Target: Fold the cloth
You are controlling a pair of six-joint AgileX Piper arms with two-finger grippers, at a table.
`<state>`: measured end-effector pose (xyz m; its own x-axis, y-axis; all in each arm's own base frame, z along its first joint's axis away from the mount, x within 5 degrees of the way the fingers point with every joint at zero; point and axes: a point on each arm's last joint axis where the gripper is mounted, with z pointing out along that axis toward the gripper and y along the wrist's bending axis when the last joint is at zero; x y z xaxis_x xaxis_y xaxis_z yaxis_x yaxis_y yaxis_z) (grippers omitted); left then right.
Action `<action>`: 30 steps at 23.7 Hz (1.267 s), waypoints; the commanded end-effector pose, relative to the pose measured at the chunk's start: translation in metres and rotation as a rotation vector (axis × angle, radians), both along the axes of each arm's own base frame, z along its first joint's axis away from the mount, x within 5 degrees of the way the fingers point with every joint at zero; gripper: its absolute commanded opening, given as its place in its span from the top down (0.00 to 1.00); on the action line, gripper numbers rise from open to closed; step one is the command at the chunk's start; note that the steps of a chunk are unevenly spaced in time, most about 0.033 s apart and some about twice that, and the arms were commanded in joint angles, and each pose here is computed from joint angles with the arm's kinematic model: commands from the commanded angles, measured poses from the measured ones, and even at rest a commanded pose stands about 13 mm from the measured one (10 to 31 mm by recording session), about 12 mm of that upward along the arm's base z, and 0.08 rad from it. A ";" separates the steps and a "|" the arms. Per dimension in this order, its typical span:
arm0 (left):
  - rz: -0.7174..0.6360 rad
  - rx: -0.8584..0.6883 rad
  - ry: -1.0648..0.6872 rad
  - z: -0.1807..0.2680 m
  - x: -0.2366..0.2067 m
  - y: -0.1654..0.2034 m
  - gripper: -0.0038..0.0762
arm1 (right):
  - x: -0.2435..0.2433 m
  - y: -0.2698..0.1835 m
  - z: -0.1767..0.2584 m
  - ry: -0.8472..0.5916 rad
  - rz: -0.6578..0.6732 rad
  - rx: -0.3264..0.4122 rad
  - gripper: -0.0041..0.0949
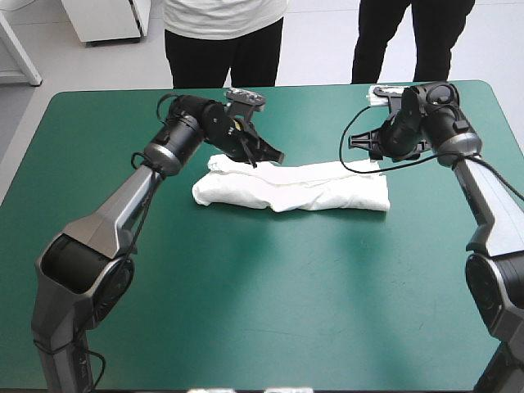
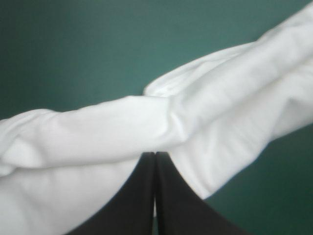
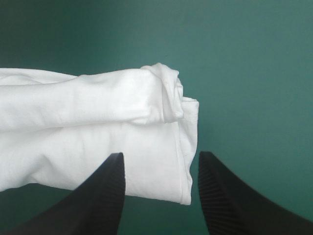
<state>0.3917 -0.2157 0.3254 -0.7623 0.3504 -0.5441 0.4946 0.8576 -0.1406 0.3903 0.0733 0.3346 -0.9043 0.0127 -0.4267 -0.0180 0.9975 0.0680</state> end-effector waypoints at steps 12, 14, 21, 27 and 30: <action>-0.088 0.002 0.052 -0.054 0.004 -0.053 0.96 | -0.012 -0.060 0.044 -0.111 -0.127 0.163 0.58; -0.105 0.035 0.102 -0.077 0.008 -0.057 0.96 | -0.012 -0.068 0.041 -0.101 -0.127 0.184 0.58; -0.109 0.040 0.143 -0.087 0.008 -0.059 0.96 | -0.006 -0.059 0.028 -0.043 -0.010 0.268 0.48; -0.113 0.048 0.165 -0.088 0.006 -0.058 0.96 | 0.007 -0.057 0.000 0.049 0.019 0.283 0.29; -0.116 0.055 0.179 -0.088 0.005 -0.058 0.96 | 0.009 -0.057 -0.018 0.065 0.020 0.285 0.29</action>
<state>0.4036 -0.2717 0.2145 -0.8008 0.4782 -0.3607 0.5580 0.8145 -0.1589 0.4055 0.0170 0.3022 -0.9539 0.1043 -0.2814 0.0056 0.9437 0.3306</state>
